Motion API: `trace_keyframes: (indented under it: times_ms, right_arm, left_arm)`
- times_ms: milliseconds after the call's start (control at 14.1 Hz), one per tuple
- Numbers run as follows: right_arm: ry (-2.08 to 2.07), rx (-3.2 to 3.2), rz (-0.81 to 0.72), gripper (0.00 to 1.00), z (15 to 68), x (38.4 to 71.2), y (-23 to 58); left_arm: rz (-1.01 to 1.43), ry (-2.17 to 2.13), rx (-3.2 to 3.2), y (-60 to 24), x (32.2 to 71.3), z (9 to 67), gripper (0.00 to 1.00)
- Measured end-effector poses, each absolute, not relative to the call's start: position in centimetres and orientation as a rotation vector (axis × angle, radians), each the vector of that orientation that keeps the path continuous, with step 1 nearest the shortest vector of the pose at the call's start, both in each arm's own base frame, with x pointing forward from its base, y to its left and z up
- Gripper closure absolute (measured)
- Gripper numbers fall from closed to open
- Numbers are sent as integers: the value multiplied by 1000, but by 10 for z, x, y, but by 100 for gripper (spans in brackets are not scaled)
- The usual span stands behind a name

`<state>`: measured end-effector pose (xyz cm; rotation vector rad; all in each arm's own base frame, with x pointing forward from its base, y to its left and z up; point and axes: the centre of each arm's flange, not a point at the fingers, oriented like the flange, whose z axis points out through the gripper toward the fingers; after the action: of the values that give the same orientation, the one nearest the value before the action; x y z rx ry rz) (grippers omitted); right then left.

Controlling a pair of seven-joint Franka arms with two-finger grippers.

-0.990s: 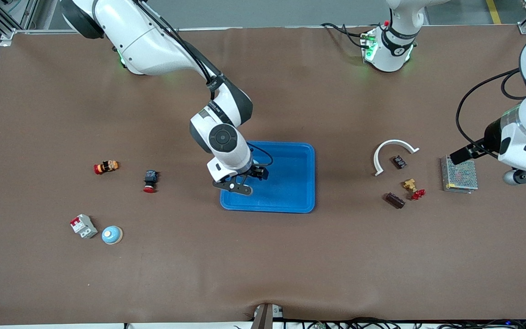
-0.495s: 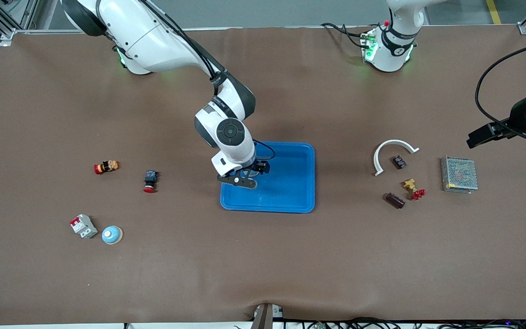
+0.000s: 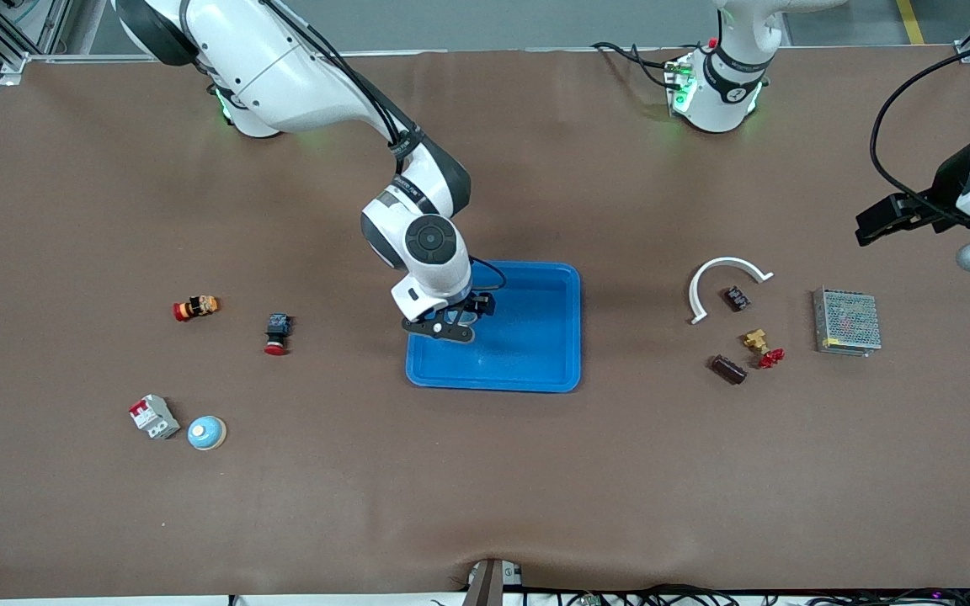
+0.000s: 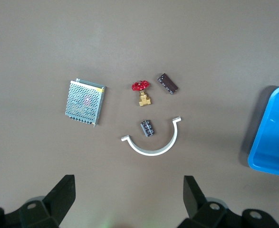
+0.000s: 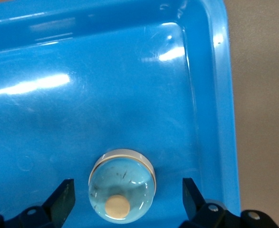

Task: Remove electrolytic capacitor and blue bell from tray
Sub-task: 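Lower the right gripper onto the second bell while the left gripper withdraws, then grasp the second bell with the right gripper and lift it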

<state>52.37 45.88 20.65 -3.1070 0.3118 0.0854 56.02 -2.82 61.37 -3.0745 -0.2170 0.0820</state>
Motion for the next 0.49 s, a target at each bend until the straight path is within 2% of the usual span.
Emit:
trace_keyframes:
  times_ms: [495]
  right_arm:
    - [305,-3099,49,0,205,515,469]
  left_arm:
    - [54,-217,-3076,-20,555,623,0]
